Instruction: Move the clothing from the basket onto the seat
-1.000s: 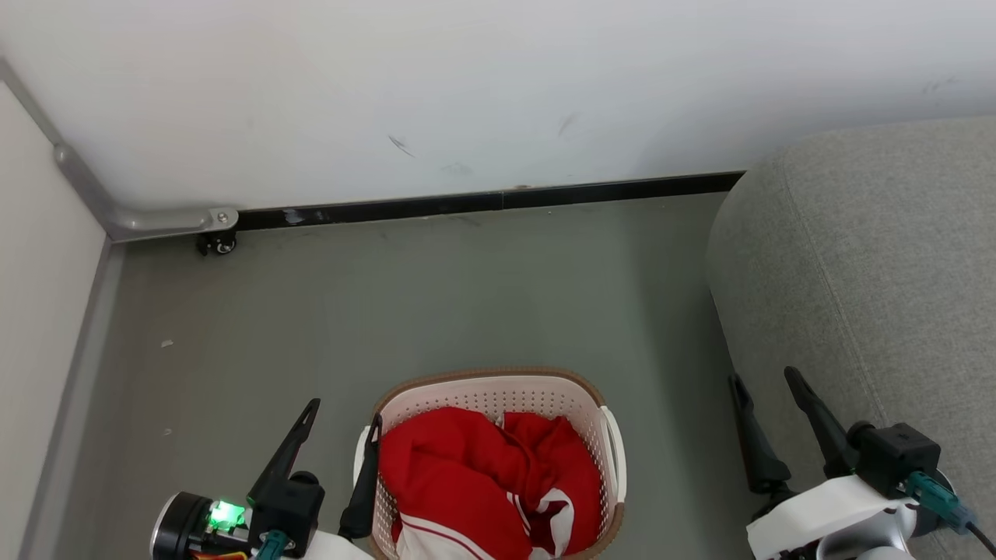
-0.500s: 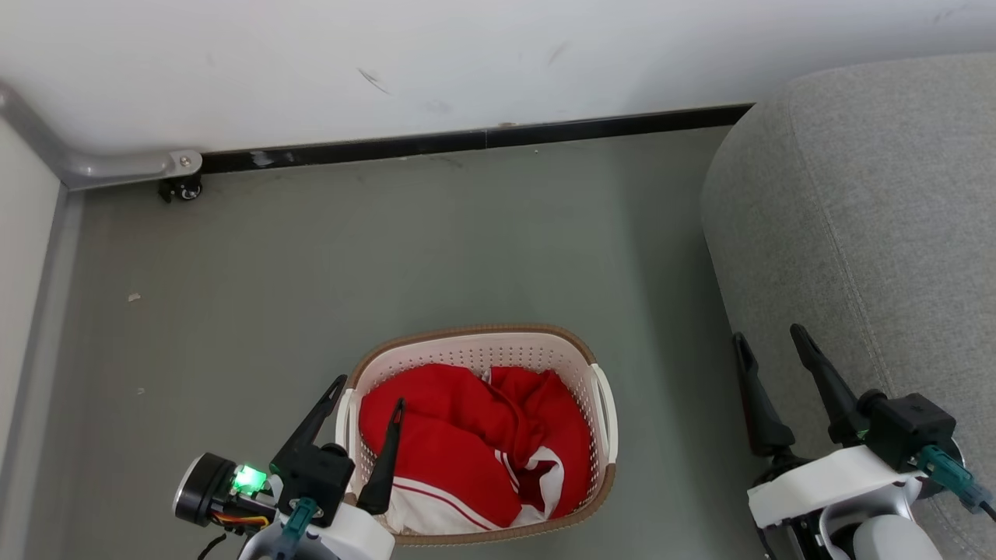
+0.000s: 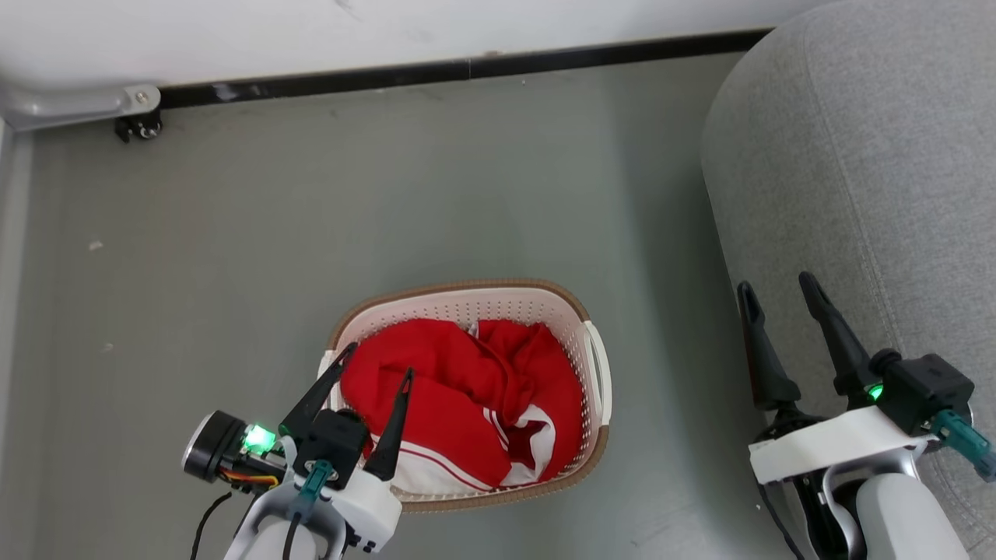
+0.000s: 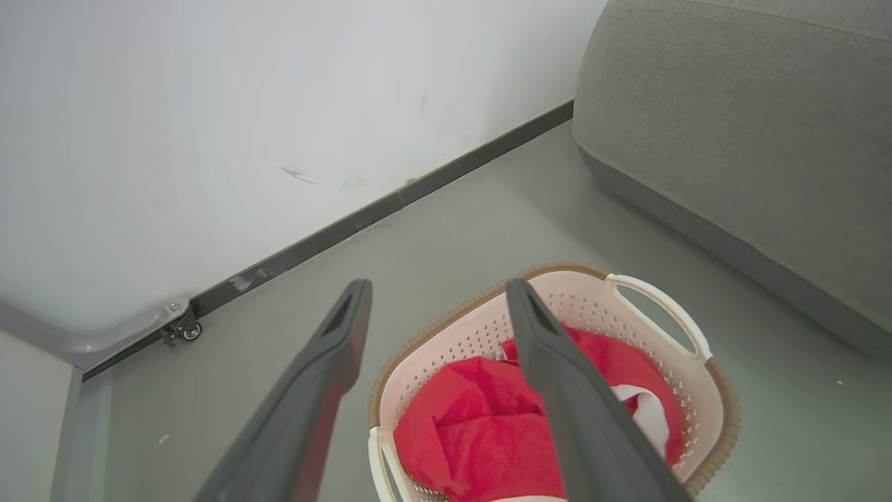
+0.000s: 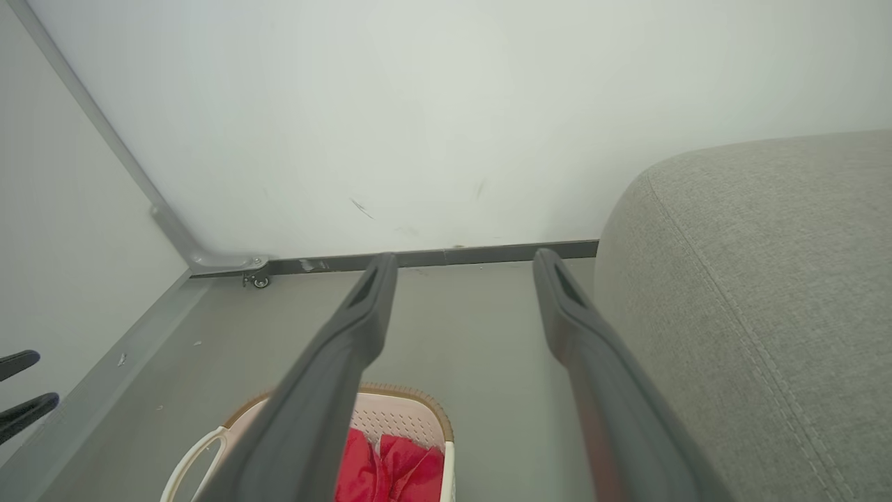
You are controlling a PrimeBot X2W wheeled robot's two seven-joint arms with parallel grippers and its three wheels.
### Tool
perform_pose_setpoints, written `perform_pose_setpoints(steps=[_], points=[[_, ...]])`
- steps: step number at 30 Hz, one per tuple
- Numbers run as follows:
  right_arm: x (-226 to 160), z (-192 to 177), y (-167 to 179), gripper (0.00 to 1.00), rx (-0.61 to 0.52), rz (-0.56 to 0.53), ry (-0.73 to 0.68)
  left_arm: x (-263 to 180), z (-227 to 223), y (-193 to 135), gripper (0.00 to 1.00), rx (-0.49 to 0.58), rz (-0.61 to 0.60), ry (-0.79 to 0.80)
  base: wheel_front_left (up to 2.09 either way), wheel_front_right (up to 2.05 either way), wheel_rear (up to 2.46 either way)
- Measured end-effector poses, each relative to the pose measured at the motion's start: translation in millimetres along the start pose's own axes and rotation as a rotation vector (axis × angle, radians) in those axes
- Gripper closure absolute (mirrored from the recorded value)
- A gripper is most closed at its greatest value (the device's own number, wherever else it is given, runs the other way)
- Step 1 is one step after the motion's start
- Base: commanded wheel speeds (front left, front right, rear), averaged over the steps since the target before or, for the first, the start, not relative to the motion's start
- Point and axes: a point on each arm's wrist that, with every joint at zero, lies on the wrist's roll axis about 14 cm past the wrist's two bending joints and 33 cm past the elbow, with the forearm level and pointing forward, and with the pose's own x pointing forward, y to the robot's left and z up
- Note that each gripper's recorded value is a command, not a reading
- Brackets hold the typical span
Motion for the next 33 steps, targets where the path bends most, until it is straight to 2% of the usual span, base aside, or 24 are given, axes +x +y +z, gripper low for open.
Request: perform_pose_setpoints(steps=[18, 33], points=[[31.2, -7.4, -9.9, 0.00, -0.012, -0.017, -0.002, 33.7, -43.3, -30.4, 0.00, 0.060, -0.178, 0.102, 0.00, 0.00, 0.00], [46.7, -24.4, -23.5, 0.00, -0.015, -0.047, 0.023, 59.9, -82.6, -54.0, 0.00, 0.176, -0.346, 0.183, 0.00, 0.00, 0.00]])
